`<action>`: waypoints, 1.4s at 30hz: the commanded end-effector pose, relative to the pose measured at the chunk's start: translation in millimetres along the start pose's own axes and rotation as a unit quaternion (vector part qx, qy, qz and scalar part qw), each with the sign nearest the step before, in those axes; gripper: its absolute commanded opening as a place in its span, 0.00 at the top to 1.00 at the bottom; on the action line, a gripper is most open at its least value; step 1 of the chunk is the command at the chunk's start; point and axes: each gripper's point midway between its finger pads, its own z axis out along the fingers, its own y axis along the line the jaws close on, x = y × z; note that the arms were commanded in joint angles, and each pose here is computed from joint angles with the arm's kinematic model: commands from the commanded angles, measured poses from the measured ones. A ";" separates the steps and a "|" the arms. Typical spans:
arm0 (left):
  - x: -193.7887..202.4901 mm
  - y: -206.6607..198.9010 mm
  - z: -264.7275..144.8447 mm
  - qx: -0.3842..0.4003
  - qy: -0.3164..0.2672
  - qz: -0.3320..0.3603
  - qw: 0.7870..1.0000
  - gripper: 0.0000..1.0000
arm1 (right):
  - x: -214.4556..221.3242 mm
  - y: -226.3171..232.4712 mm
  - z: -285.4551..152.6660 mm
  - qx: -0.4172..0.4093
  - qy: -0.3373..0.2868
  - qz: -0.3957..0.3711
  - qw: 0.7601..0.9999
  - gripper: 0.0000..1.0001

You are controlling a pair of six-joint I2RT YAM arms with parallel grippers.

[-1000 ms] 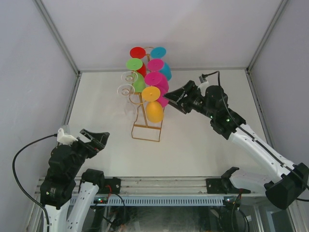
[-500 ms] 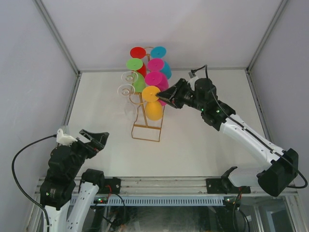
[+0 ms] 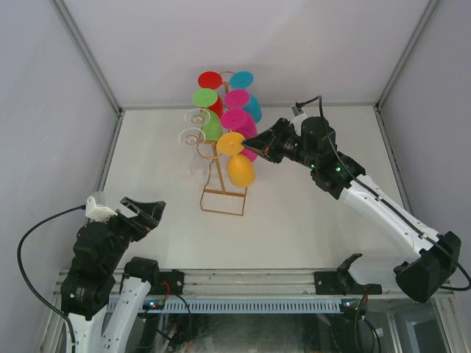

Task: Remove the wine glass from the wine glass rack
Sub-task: Pick up the wine glass from the wine rack.

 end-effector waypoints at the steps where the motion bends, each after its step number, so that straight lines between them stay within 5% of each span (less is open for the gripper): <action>1: -6.8 -2.3 0.9 -0.001 -0.013 -0.004 1.000 0.01 | -7.9 35.5 -15.8 -0.046 -0.016 -0.008 0.999 0.94; 19: -4.1 -5.5 3.3 0.007 -0.004 -0.003 1.000 0.00 | -4.4 31.1 -4.1 -0.043 -0.001 0.005 0.999 0.81; 30: -4.1 -7.9 2.2 0.025 -0.012 0.012 1.000 0.00 | -7.2 33.2 -1.0 -0.044 -0.006 0.012 0.999 0.99; 42: 0.2 -3.3 9.3 0.006 0.008 0.016 1.000 0.00 | -18.3 53.1 -25.2 -0.072 -0.046 0.034 0.996 1.00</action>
